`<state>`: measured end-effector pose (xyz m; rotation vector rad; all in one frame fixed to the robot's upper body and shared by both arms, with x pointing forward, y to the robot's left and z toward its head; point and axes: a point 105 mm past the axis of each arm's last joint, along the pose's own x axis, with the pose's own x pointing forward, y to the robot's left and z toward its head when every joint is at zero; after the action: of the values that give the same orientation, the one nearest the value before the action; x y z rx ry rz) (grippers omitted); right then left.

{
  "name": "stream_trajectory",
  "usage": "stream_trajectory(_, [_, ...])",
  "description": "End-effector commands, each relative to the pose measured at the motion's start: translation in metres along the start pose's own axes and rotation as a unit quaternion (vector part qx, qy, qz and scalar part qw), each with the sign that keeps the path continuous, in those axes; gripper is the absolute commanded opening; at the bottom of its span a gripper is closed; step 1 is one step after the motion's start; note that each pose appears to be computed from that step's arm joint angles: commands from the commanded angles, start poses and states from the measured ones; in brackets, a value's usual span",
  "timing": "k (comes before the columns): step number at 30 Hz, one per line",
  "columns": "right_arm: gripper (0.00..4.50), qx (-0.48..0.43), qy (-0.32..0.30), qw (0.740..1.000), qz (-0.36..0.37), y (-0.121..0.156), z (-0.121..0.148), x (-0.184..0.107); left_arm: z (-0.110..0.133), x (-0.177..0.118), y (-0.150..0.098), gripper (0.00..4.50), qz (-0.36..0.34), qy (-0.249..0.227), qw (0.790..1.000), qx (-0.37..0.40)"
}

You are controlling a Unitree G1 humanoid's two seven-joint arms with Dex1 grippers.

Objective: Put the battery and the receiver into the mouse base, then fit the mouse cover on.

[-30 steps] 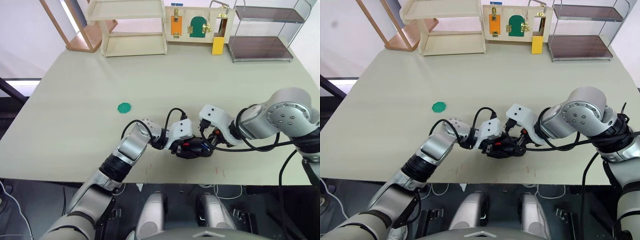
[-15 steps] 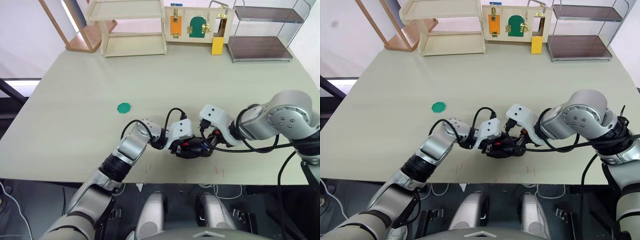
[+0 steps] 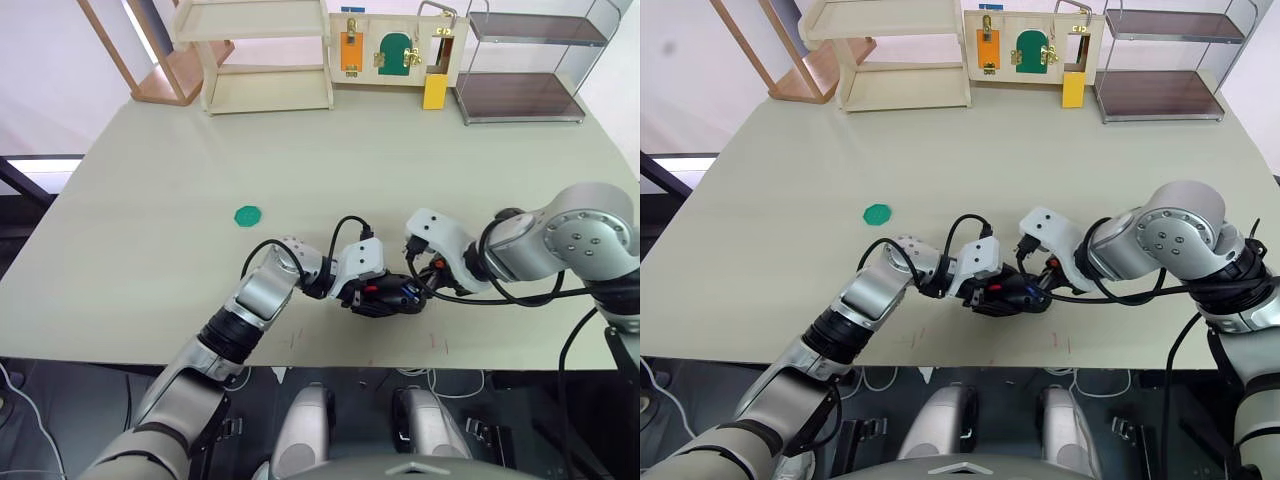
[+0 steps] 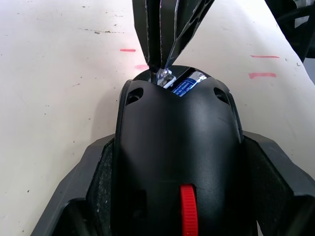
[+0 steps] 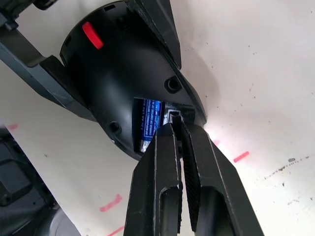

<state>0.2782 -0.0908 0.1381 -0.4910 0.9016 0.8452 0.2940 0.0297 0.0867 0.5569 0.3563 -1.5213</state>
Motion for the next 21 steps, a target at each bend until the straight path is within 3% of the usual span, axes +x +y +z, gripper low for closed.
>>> stream_trajectory(1, [0.00,-0.004,-0.003,1.000,-0.029,-0.008,-0.001,-0.007,-0.014,0.008,-0.011,2.93,-0.031,0.025,0.999,-0.017])
stream_trajectory(21, [0.00,-0.031,-0.017,0.999,-0.012,0.003,0.005,-0.006,-0.013,0.008,-0.010,2.93,-0.030,0.024,0.999,-0.016])
